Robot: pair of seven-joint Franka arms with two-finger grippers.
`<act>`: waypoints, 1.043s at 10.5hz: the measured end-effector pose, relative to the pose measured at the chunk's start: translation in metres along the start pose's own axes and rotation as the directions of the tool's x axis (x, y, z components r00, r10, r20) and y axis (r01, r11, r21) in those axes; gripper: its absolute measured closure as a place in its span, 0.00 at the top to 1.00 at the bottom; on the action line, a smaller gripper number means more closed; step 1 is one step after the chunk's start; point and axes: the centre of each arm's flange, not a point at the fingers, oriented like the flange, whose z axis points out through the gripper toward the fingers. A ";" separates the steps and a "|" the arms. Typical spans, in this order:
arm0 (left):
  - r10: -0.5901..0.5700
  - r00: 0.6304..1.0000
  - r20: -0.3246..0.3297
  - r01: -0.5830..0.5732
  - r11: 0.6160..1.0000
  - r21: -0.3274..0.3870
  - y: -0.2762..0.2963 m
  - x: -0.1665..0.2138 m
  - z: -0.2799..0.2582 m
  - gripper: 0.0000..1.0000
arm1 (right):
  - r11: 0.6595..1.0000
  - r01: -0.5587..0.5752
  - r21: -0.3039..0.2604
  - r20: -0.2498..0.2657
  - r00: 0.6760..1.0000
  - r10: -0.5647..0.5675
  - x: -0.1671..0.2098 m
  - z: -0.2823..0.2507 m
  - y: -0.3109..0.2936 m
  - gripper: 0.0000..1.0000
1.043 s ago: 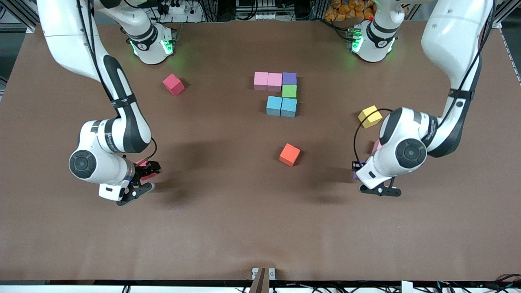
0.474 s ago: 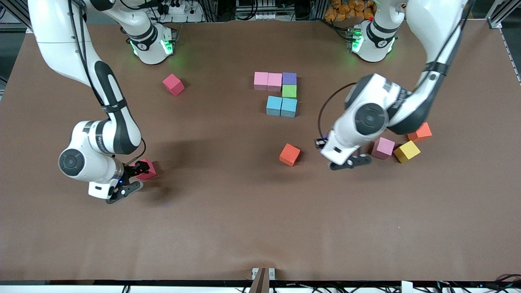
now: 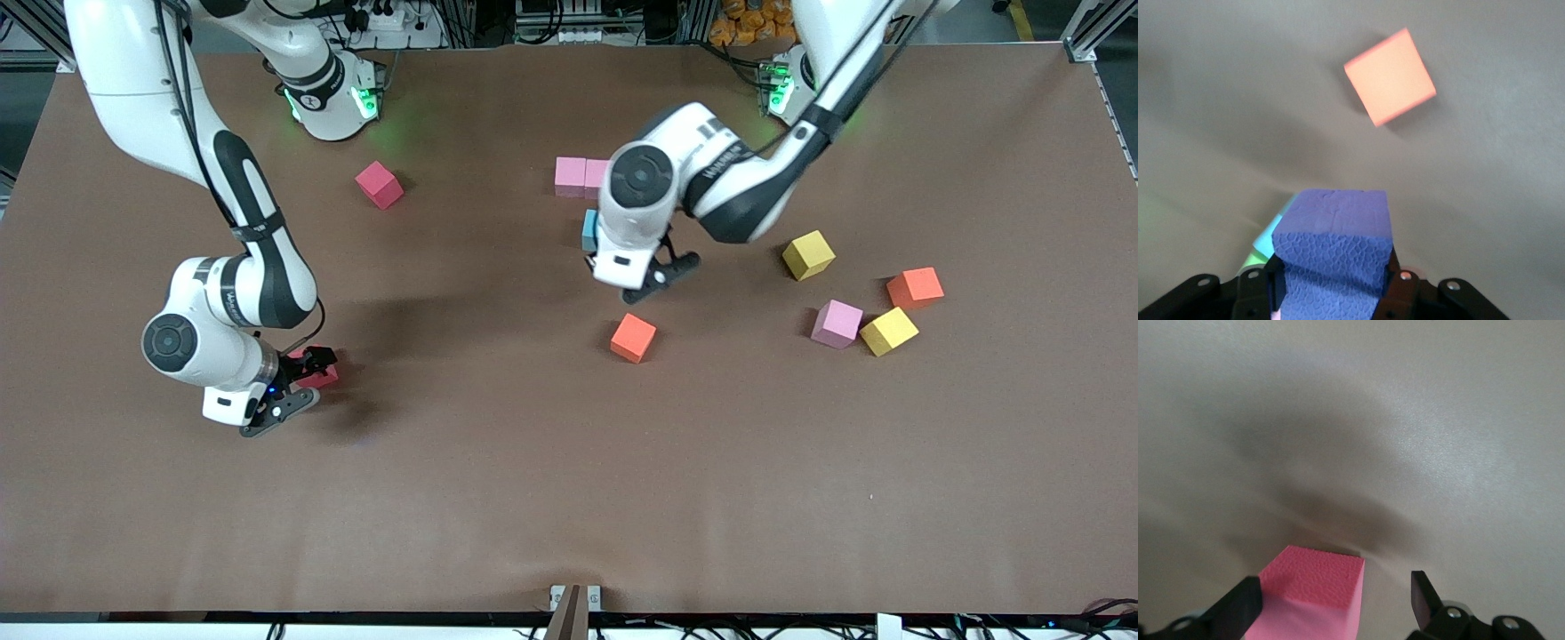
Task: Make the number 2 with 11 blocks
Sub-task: 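Grasp the pink cube with the right gripper while the left gripper lowers purple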
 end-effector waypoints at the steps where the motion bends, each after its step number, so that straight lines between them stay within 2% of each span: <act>1: -0.060 0.998 0.000 0.060 0.998 -0.008 0.006 -0.019 0.005 0.56 | 1.000 0.001 0.003 -0.004 1.000 -0.001 0.001 -0.011 -0.001 1.00; 3: -0.203 0.979 0.017 0.204 0.978 -0.037 0.019 -0.054 0.019 0.56 | 1.000 0.002 0.006 -0.005 1.000 -0.002 0.000 -0.020 -0.002 1.00; 6: -0.378 0.924 0.056 0.381 0.922 -0.070 0.033 -0.091 0.039 0.56 | 1.000 0.020 0.016 0.016 1.000 -0.020 -0.005 -0.009 -0.002 1.00; 8: -0.483 0.873 0.073 0.487 0.871 -0.059 0.036 -0.112 0.055 0.56 | 0.999 0.027 0.023 0.032 0.999 -0.028 -0.006 0.002 -0.002 1.00; 11: -0.610 0.789 0.080 0.614 0.788 -0.042 0.039 -0.118 0.082 0.56 | 0.999 0.026 0.030 0.053 0.998 -0.028 -0.008 0.019 -0.001 1.00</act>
